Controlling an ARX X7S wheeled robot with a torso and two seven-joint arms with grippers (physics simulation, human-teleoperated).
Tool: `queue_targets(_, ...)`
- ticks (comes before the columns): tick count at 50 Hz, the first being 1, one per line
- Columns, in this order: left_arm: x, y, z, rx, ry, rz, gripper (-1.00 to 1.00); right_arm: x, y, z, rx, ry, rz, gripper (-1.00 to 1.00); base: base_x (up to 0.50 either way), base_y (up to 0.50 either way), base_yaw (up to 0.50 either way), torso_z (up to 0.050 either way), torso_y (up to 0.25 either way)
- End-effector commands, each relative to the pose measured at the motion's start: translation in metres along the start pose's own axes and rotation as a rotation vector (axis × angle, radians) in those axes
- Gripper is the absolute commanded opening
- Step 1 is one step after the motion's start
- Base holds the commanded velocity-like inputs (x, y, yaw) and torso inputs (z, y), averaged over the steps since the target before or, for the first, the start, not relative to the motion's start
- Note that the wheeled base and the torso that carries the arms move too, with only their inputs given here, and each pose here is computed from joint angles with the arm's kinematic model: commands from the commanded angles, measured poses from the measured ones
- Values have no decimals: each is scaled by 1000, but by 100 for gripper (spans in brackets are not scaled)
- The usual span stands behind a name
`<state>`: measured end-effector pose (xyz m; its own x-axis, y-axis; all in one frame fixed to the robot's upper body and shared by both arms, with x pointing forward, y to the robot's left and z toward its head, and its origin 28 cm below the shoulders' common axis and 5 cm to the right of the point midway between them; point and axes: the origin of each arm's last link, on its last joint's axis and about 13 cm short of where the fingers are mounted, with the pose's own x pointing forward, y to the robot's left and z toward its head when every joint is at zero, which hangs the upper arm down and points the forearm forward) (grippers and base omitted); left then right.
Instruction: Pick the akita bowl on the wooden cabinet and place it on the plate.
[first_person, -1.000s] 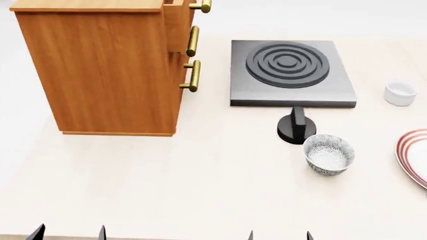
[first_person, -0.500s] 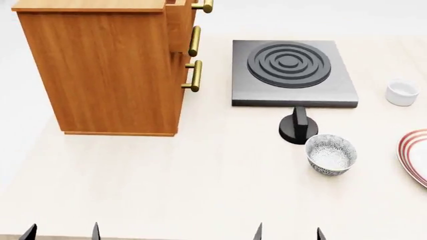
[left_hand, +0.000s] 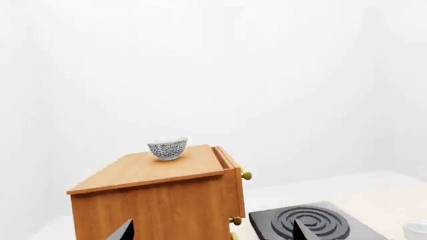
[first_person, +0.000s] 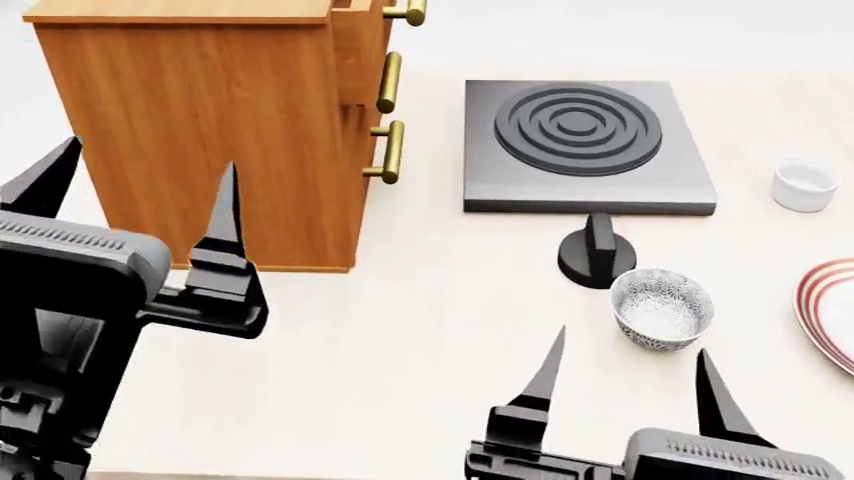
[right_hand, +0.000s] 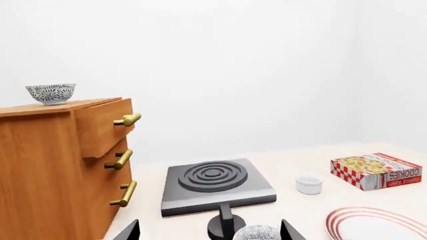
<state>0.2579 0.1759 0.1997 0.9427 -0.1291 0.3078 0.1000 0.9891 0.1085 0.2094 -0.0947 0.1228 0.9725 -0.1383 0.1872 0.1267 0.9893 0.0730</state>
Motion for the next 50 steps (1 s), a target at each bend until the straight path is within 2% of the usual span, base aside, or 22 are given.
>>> queue_targets(1,16,1,63,54,-88,-43,100,-6,2,22,14,-71,23,100,0,0,0,0,0)
queue_targets(7,22,4,88,76,-135,-41,100,-10,2,26,14,-94,39,100,0,0,0,0,0)
queue_targets(13,25,5,102,82,-162,-42,100,-11,2,29,14,-113,43,100,0,0,0,0,0)
queue_targets(22,27,10,122,39,-201,-25,100,-14,2,34,33,-139,56,100,118,0,0,0,0)
queue_targets(24,27,10,122,16,-201,-26,100,-15,2,35,37,-145,58,100,406,0,0,0,0)
queue_targets(31,24,5,113,25,-187,-47,100,-15,2,34,36,-147,58,100,498,0,0,0,0)
queue_targets(50,20,5,123,32,-213,-62,100,-16,2,35,45,-148,68,100,500,0,0,0,0)
